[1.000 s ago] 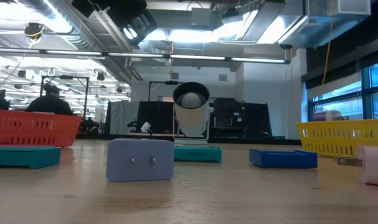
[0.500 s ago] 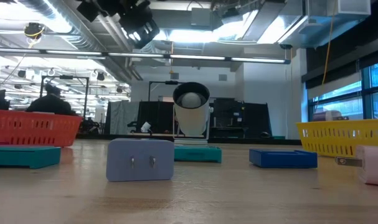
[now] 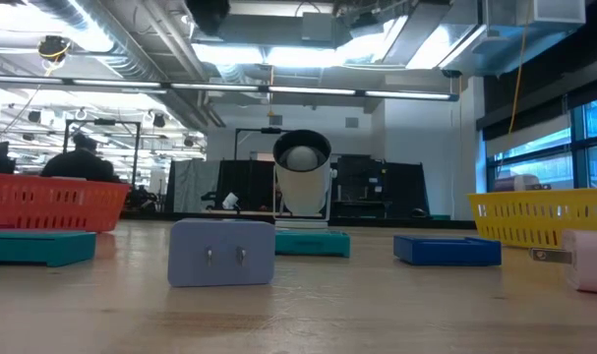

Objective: Pick & Place Office items
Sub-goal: Put the green charger adapter into the yellow basket

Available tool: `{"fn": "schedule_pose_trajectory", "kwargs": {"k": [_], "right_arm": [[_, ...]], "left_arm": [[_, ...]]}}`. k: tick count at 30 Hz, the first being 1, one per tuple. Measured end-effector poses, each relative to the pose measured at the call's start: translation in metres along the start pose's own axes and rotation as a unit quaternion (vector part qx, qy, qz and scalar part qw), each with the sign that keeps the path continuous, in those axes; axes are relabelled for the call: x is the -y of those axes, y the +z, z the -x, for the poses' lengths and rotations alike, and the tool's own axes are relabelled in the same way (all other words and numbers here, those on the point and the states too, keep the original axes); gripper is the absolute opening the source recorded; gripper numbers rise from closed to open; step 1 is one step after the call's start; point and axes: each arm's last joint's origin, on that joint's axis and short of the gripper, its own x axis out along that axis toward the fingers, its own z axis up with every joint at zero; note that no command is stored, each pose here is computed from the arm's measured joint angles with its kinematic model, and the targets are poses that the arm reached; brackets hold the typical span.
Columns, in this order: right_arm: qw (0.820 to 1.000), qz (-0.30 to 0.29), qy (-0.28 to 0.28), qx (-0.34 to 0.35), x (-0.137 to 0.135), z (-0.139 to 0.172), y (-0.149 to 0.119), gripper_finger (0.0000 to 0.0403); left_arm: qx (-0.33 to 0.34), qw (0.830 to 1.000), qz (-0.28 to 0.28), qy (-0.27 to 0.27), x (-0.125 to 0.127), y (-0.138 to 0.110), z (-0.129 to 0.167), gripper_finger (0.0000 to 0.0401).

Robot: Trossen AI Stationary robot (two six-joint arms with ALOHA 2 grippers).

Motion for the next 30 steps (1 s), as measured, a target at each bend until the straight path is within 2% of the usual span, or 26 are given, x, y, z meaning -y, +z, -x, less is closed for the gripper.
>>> {"fn": "schedule_pose_trajectory", "kwargs": {"k": [4, 7, 9, 15, 20, 24, 30], "right_arm": [[0.998, 0.006, -0.051, -0.043, 0.008, 0.008, -0.002, 0.0153], [0.993, -0.010, -0.092, -0.080, 0.016, 0.015, -0.005, 0.0153], [0.987, -0.034, -0.118, -0.108, 0.023, 0.020, -0.009, 0.0153], [0.966, -0.135, -0.130, -0.180, 0.037, 0.044, -0.023, 0.0153], [0.930, -0.205, -0.138, -0.273, 0.040, 0.065, -0.042, 0.0153], [0.884, -0.260, -0.137, -0.362, 0.038, 0.082, -0.059, 0.0153], [0.836, -0.280, -0.150, -0.447, 0.024, 0.106, -0.073, 0.0153]], "left_arm": [[0.029, 0.996, -0.031, 0.079, 0.010, 0.006, 0.014, 0.0229], [0.027, 0.990, -0.049, 0.126, 0.019, 0.005, 0.020, 0.0225], [0.010, 0.986, -0.055, 0.155, 0.023, 0.002, 0.021, 0.0223], [-0.033, 0.970, -0.055, 0.234, 0.031, -0.009, 0.019, 0.0218], [-0.061, 0.956, -0.051, 0.283, 0.034, -0.016, 0.020, 0.0210], [-0.077, 0.944, -0.047, 0.316, 0.034, -0.020, 0.023, 0.0204], [-0.102, 0.931, -0.032, 0.350, 0.033, -0.026, 0.028, 0.0203]]}}
